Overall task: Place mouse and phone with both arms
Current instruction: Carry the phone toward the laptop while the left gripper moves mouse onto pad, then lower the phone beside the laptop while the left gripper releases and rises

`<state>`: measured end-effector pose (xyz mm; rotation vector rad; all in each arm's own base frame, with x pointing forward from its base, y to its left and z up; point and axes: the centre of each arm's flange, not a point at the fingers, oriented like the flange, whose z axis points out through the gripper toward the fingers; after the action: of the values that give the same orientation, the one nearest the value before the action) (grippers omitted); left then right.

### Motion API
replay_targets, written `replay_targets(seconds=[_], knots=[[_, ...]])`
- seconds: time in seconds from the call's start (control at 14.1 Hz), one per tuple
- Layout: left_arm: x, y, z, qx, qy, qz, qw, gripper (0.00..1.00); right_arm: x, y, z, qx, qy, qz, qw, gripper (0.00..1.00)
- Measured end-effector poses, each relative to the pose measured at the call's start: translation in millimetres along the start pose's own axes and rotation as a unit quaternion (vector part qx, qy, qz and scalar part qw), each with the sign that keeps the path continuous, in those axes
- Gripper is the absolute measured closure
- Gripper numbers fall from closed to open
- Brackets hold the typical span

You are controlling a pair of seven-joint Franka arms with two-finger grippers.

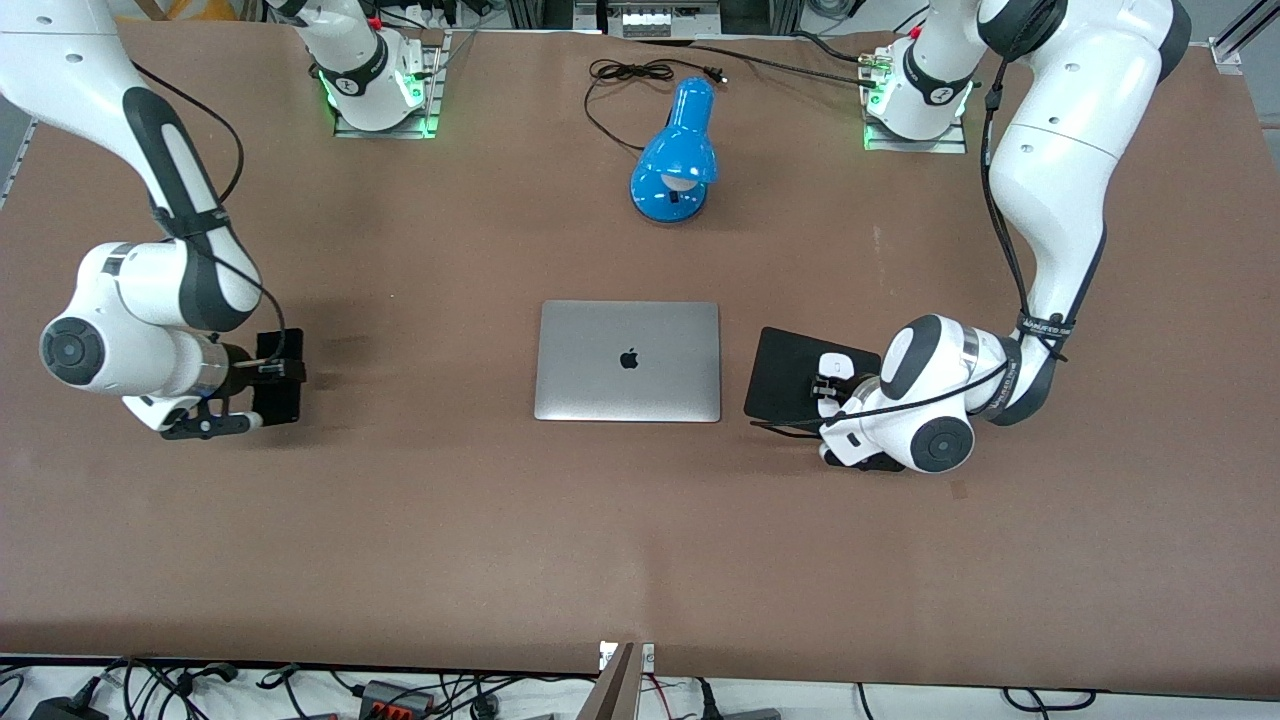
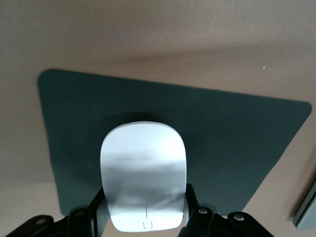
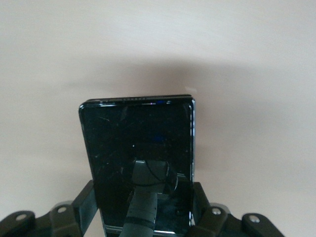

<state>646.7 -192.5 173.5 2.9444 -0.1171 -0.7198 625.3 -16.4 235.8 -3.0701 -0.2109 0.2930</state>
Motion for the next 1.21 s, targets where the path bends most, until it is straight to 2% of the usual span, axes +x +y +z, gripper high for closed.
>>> replay_targets(seconds=[0.07,0.21,0.28,0.35,0.5,0.71,0.78,0.92,1.21], knots=[[0.5,1.6,2.5,-0.001,-0.001,0.001,1.0,0.33,4.5,-23.3,1.6,0.005,0.0,-0.008,1.0,0.21],[0.8,3.2,4.2,-0.001,-0.002,0.001,1.0,0.16,14.4,-73.5,5.2,0.006,0.001,-0.007,1.0,0.21],[1.1,2.4,2.3,-0.002,0.0,0.0,1.0,0.06,19.2,-99.4,6.5,0.004,0.002,0.002,1.0,0.21],[1.3,-0.4,-2.6,-0.003,0.002,-0.003,1.0,0.0,22.5,-124.2,8.4,0.002,0.003,0.018,1.0,0.21],[-4.3,-18.9,-24.8,-0.003,-0.008,-0.015,1.0,0.0,24.4,-167.2,14.7,-0.002,0.001,0.056,0.998,0.21],[-25.1,-72.1,-89.1,-0.011,-0.021,-0.023,0.999,0.0,21.1,-218.4,26.8,-0.006,0.002,0.087,0.996,0.21],[-35.6,-82.6,-114.2,-0.012,-0.016,-0.016,1.0,0.0,19.4,-233.5,32.7,-0.007,0.002,0.09,0.996,0.21],[-64.9,-81.1,-162.9,-0.004,0.001,-0.008,1.0,0.0,16.6,-262.1,47.5,-0.005,0.007,0.095,0.995,0.21],[-131.2,-53.5,-228.7,0.023,0.003,-0.001,1.0,0.0,13.1,-283.4,70.3,-0.005,0.003,0.091,0.996,0.21]])
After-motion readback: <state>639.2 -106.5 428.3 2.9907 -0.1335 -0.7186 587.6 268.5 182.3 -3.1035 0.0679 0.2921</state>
